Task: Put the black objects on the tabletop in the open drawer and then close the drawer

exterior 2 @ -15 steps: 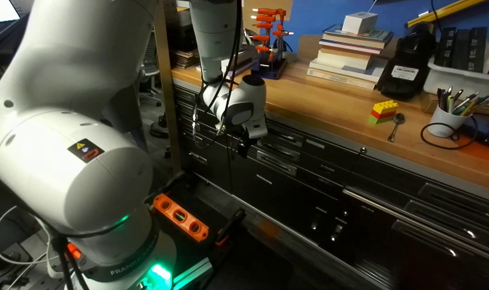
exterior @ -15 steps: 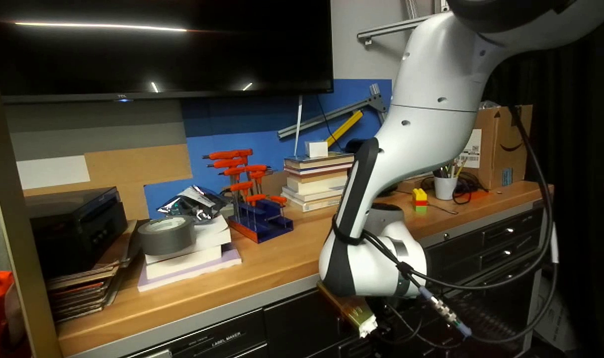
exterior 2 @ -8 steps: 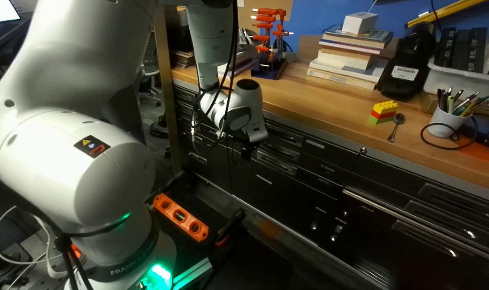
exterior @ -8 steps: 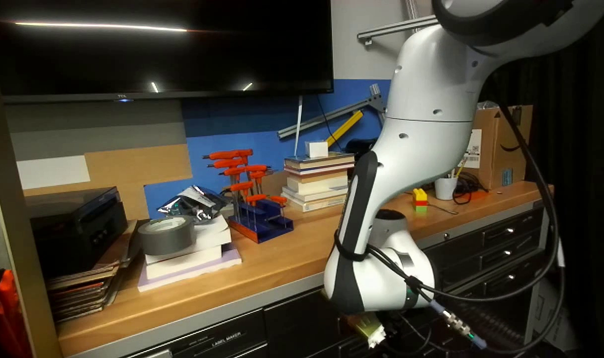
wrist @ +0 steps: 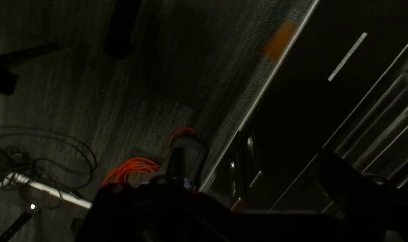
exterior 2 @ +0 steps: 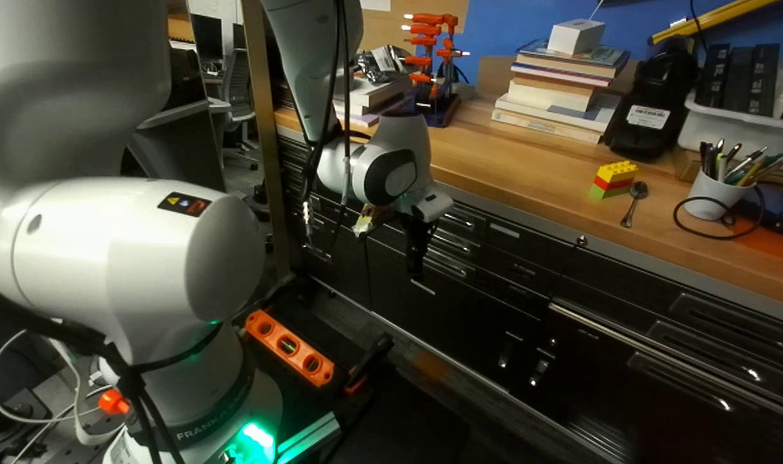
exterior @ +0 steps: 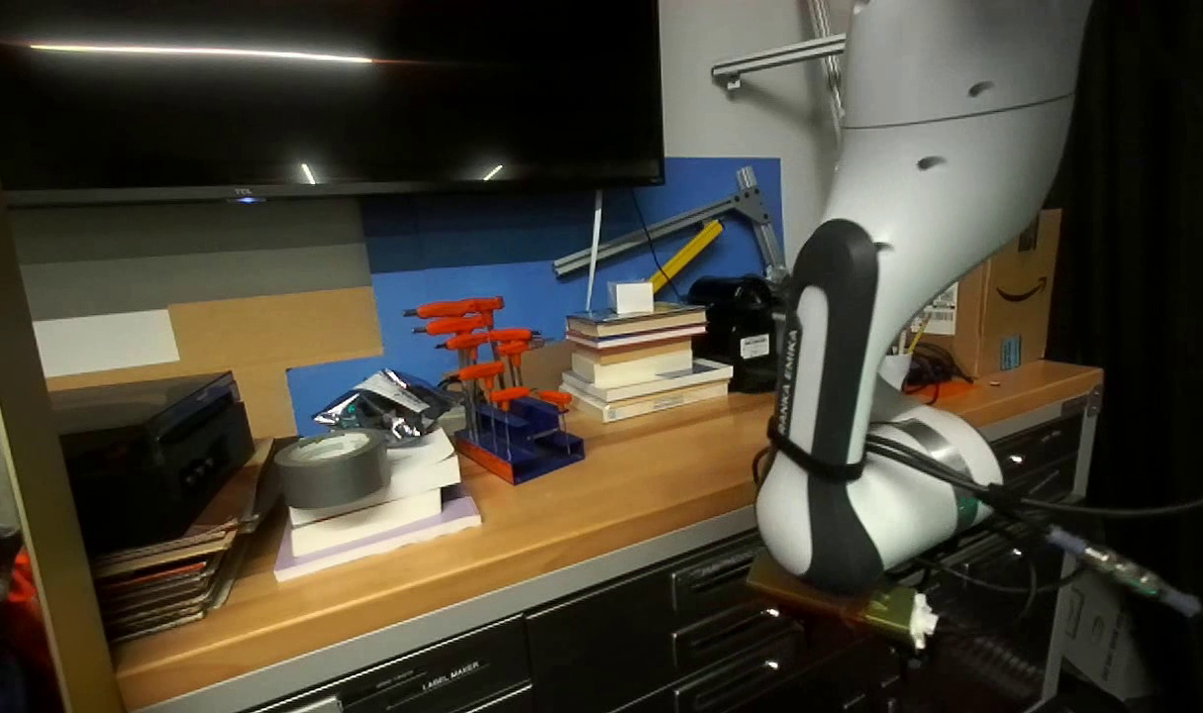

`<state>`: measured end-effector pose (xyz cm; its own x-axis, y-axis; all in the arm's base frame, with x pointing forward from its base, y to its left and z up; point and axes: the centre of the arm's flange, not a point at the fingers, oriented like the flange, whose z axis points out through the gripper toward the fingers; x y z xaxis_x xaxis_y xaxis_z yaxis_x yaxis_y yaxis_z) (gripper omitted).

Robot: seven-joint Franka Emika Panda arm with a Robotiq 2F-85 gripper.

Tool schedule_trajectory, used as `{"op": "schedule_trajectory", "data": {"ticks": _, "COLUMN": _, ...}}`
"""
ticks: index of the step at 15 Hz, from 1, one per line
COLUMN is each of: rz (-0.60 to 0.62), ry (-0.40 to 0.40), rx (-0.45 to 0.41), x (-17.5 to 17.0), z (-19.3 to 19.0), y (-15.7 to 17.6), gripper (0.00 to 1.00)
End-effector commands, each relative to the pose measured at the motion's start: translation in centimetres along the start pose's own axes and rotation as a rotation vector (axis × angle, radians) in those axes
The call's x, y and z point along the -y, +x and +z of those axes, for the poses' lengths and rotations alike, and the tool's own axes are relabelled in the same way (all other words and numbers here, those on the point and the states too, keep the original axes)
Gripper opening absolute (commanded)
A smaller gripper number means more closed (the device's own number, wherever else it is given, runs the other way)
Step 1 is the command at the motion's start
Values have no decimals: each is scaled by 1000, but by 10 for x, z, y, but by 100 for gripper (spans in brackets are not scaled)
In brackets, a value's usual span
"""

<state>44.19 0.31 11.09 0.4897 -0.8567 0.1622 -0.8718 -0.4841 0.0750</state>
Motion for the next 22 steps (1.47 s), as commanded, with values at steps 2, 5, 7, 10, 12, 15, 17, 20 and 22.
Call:
{"op": "schedule_trajectory", "data": {"ticks": 2, "rz": -263, "ry": -7, "rx": 6, "x": -47, "z": -91, "y": 3, "gripper": 100}}
{"op": "schedule_trajectory", "data": {"ticks": 5, "rz": -431, "ry": -3, "rx": 16, "x": -65, "z": -128, "y": 10, "gripper": 100}}
{"op": "schedule_trajectory", "data": {"ticks": 7, "rz": -536, "ry": 15, "rx": 25, "x": -73, "z": -151, "y": 17, "gripper": 100}}
{"op": "schedule_trajectory", "data": {"ticks": 10, "rz": -680, "ry": 44, "rx": 48, "x": -78, "z": -186, "y": 27, "gripper": 100}}
{"op": "schedule_trajectory", "data": {"ticks": 12, "rz": -779, "ry": 56, "rx": 68, "x": -82, "z": -210, "y": 28, "gripper": 100}}
{"op": "schedule_trajectory", "data": {"ticks": 15, "rz": -930, "ry": 73, "rx": 106, "x": -86, "z": -251, "y": 30, "gripper": 100}}
{"op": "schedule_trajectory", "data": {"ticks": 17, "rz": -1039, "ry": 77, "rx": 120, "x": -92, "z": -285, "y": 29, "gripper": 100}}
{"op": "schedule_trajectory", "data": {"ticks": 20, "rz": -1199, "ry": 105, "rx": 123, "x": -103, "z": -329, "y": 32, "gripper": 100}}
{"op": "schedule_trajectory", "data": {"ticks": 22, "rz": -1296, "ry": 145, "rx": 118, "x": -117, "z": -347, "y": 38, "gripper": 100}}
